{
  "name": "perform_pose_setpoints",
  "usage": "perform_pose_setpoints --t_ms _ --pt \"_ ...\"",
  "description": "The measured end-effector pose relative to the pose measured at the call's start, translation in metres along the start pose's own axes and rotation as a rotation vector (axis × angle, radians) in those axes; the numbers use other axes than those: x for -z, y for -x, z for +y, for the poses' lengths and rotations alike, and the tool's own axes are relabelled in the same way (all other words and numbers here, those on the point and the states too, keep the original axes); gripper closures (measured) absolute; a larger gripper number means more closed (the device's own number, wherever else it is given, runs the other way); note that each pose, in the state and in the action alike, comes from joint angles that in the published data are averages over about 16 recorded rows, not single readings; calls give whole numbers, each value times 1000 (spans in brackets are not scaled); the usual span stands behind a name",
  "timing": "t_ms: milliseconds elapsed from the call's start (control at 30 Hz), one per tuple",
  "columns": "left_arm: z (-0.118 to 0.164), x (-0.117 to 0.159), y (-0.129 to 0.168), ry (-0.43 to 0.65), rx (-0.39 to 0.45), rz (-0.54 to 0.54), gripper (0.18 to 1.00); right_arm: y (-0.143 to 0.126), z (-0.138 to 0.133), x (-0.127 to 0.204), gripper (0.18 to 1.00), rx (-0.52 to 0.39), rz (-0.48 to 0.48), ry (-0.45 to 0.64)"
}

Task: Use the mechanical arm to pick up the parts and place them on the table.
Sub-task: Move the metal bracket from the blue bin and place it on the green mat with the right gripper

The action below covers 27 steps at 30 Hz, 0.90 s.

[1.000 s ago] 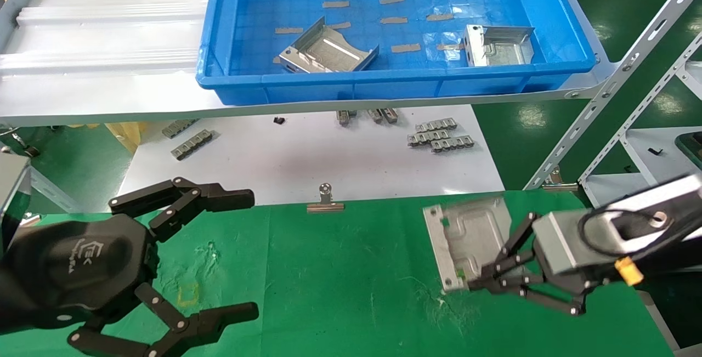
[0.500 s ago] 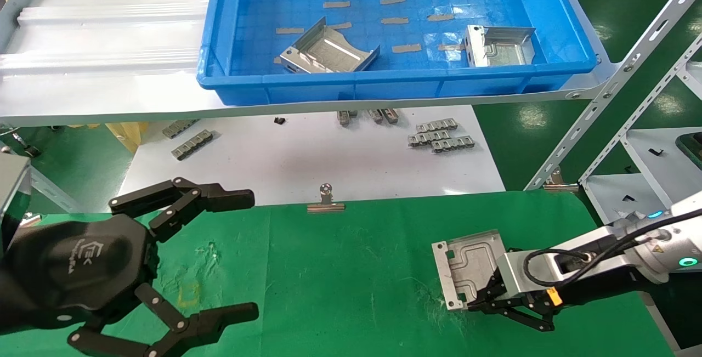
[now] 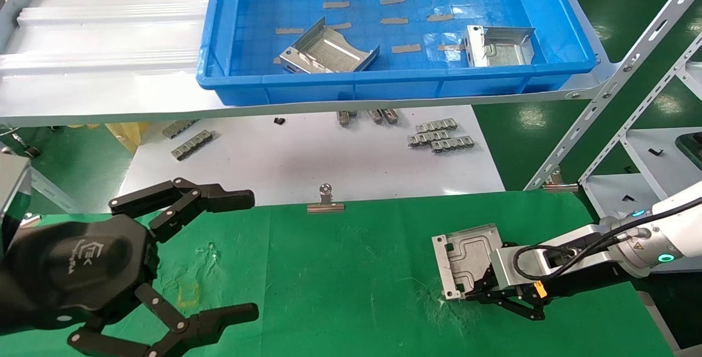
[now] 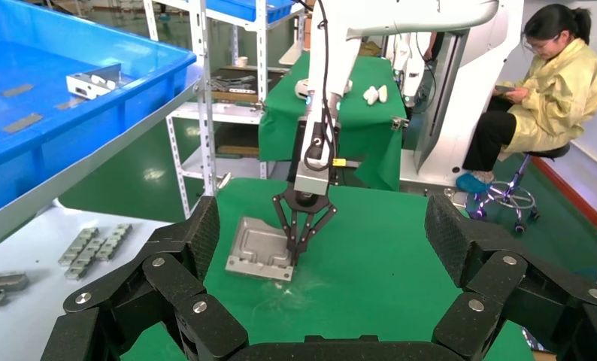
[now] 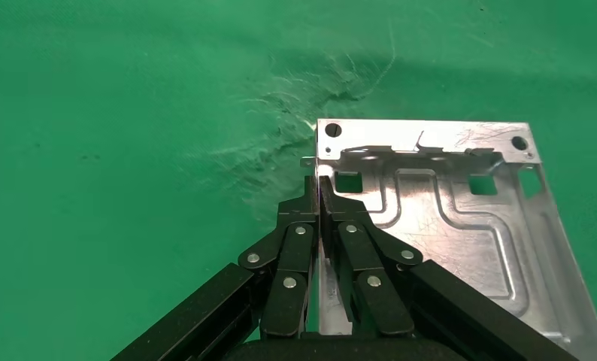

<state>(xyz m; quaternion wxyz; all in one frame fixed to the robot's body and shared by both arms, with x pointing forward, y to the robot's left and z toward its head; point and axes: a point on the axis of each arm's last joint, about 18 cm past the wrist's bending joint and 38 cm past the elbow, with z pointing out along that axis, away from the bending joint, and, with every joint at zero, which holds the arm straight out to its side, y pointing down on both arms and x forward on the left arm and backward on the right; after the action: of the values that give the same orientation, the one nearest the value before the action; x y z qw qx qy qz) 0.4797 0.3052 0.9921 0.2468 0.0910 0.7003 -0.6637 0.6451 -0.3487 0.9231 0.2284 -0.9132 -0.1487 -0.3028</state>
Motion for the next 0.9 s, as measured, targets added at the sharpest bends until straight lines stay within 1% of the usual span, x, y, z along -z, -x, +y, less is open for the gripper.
perform_pose_setpoints --t_ms 267,467,667,900 --pt "0 0 0 0 0 0 184 -4 -1 -1 953 44 9 3" --pt "0 0 0 0 0 0 184 -9 -9 11 897 70 22 -19" --pt "0 0 0 0 0 0 184 -15 -19 29 803 49 51 -64" --pt "0 0 0 0 0 0 184 -20 -27 44 650 5 85 -115"
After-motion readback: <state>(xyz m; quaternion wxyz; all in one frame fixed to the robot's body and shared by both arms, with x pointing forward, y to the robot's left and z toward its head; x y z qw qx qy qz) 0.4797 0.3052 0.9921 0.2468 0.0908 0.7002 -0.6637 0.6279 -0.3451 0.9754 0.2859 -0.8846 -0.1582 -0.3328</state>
